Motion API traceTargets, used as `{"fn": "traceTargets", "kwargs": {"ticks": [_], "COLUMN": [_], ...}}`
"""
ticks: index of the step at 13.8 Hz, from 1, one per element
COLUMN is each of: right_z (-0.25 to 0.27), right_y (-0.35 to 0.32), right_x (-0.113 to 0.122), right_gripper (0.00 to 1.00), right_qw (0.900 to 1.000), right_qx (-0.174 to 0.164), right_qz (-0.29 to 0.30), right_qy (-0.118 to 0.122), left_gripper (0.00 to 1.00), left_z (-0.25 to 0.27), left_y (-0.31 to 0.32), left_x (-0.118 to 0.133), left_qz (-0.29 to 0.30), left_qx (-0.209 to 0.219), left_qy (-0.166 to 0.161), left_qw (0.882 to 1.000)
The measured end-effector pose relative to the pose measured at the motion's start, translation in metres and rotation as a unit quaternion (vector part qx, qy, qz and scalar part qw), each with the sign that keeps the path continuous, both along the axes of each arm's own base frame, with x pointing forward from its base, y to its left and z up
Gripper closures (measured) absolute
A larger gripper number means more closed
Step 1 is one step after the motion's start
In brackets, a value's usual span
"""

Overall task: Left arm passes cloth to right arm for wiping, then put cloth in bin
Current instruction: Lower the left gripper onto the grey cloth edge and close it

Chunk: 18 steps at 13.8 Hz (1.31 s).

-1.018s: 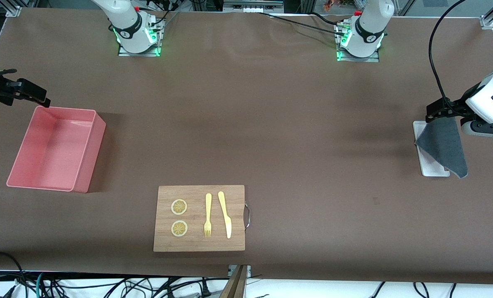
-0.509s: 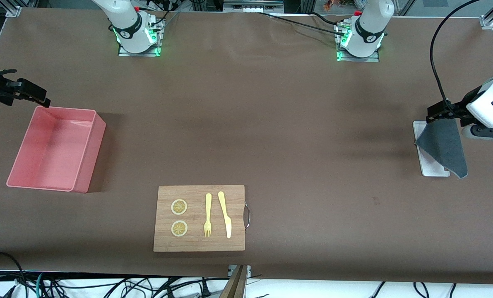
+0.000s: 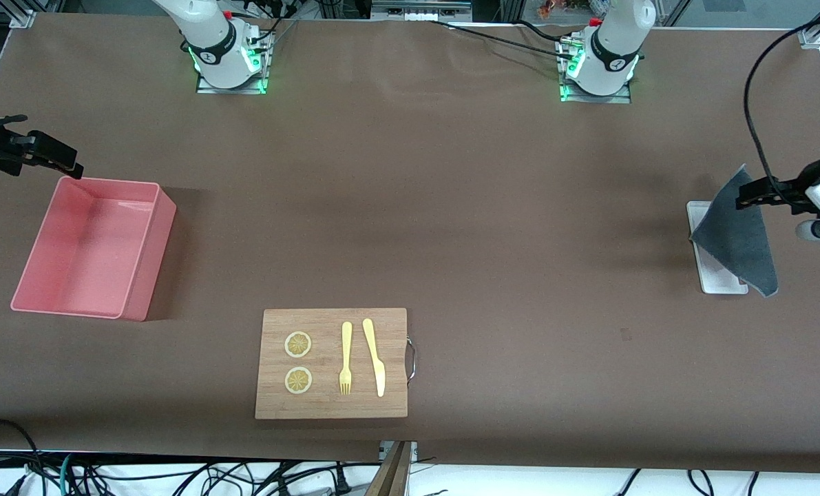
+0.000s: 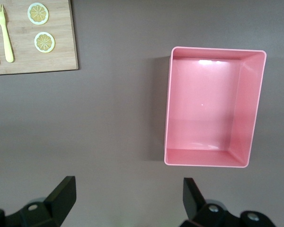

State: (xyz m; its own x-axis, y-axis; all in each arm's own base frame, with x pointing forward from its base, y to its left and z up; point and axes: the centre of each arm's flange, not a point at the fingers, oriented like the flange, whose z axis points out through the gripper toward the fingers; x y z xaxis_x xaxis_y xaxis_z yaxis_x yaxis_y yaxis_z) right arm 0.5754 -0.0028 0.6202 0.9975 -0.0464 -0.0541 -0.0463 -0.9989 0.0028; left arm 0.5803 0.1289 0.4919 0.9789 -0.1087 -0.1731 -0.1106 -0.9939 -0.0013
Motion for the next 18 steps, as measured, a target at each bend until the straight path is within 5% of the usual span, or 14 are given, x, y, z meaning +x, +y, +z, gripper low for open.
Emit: {"fn": "traceTargets", "kwargs": {"ticks": [6,12,18], "right_z": [0.000,0.000,0.000], "right_y": [0.000,-0.001,-0.001], "right_x": [0.000,0.000,0.000], "right_gripper": [0.00,0.00,0.00], "right_qw": [1.000,1.000,1.000], "right_qx": [0.000,0.000,0.000], "right_qz": [0.000,-0.001,-0.001], "right_qy": [0.000,0.000,0.000], "left_gripper": [0.00,0.00,0.00], "left_z": [-0.038,-0.103,-0.220], "left_y": [0.113,0.218,0.251], "left_x": [-0.020,-0.027,-0.015], "left_qz": [-0.007,-0.062,-0.007], "left_qx": [-0.024,-0.009,-0.090], "left_qy": [0.028,-0.021,-0.027], "left_qw": [0.999,0.998,0.996]}}
